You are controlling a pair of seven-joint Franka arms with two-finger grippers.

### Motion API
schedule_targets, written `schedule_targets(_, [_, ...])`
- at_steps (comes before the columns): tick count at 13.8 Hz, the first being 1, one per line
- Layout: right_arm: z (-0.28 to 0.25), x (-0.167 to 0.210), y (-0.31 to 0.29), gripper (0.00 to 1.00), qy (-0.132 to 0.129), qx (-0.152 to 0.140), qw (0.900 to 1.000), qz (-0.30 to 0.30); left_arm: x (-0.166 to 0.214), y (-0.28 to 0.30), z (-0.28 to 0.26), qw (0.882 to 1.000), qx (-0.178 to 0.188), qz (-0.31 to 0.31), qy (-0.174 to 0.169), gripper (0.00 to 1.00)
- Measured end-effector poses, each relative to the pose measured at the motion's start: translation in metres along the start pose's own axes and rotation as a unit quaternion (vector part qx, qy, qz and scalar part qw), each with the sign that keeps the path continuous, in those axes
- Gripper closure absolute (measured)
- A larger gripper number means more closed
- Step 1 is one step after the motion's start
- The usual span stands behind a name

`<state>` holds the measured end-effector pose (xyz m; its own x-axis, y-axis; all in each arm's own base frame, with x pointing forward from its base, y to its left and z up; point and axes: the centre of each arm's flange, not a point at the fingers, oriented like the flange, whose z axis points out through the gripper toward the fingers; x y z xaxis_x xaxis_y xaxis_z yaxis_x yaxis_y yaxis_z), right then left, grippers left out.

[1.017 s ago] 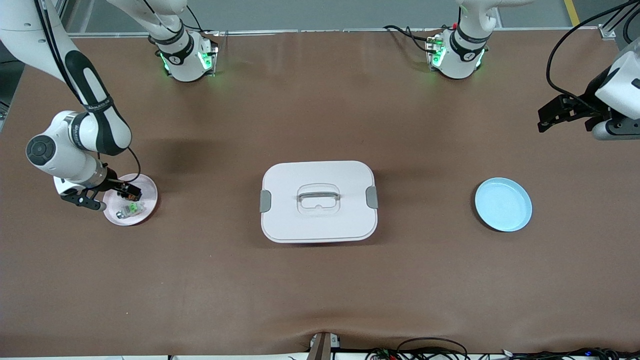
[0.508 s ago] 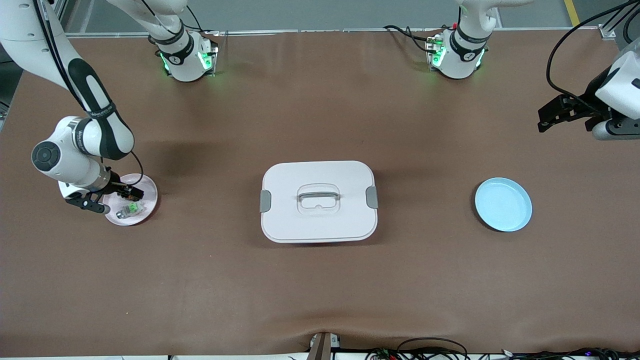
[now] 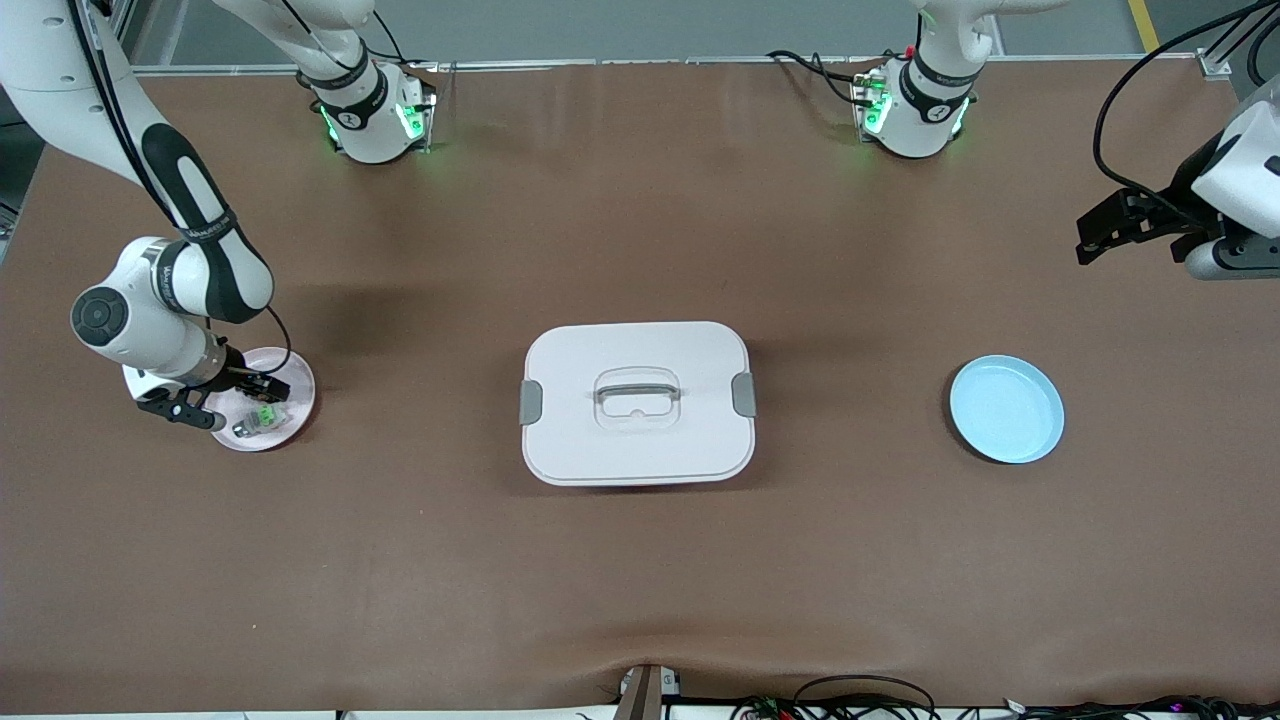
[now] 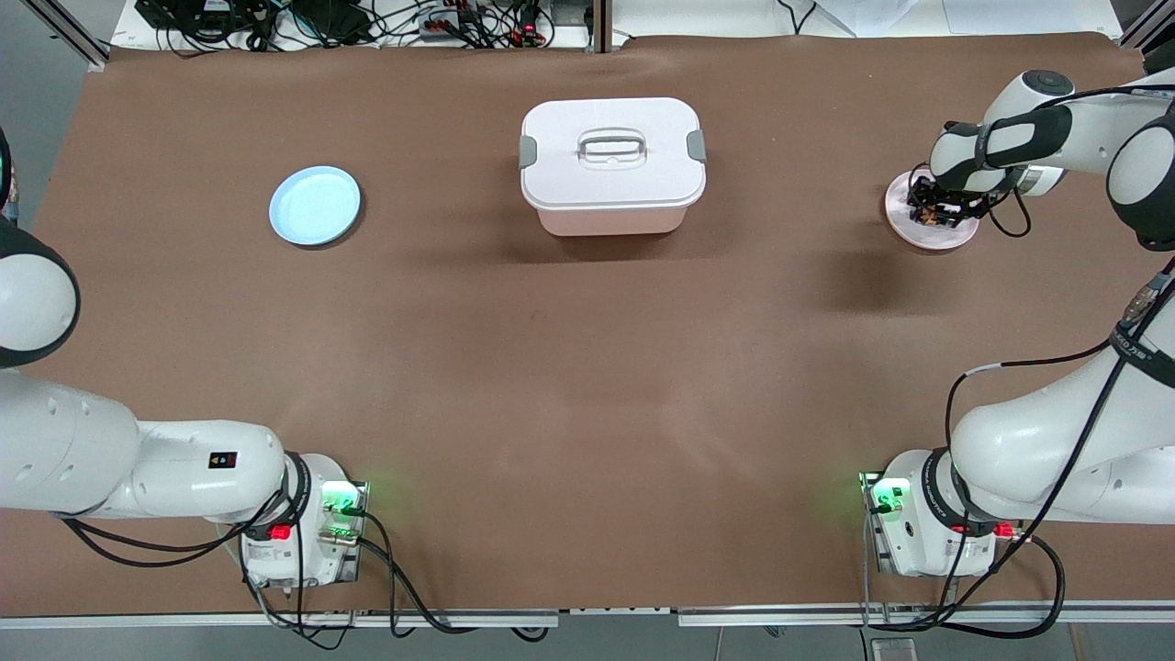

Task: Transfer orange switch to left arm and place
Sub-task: 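Close the right gripper on the black orange switch and lift it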

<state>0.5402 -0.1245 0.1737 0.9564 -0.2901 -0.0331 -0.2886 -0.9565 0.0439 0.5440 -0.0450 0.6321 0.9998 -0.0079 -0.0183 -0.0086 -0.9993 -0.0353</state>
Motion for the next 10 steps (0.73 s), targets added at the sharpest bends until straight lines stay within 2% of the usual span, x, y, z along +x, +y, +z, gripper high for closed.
schedule_targets(7, [0.0000, -0.0004, -0.0028, 0.27, -0.002, 0.000, 1.000, -0.020, 0.0000, 0.0000, -0.0002, 1.000, 0.000, 0.000, 0.000, 0.00])
schedule_targets(10, [-0.0022, -0.0040, -0.0030, 0.27, -0.030, -0.003, 0.999, -0.030, 0.0000, 0.0000, -0.0002, 1.000, 0.000, 0.000, 0.000, 0.00])
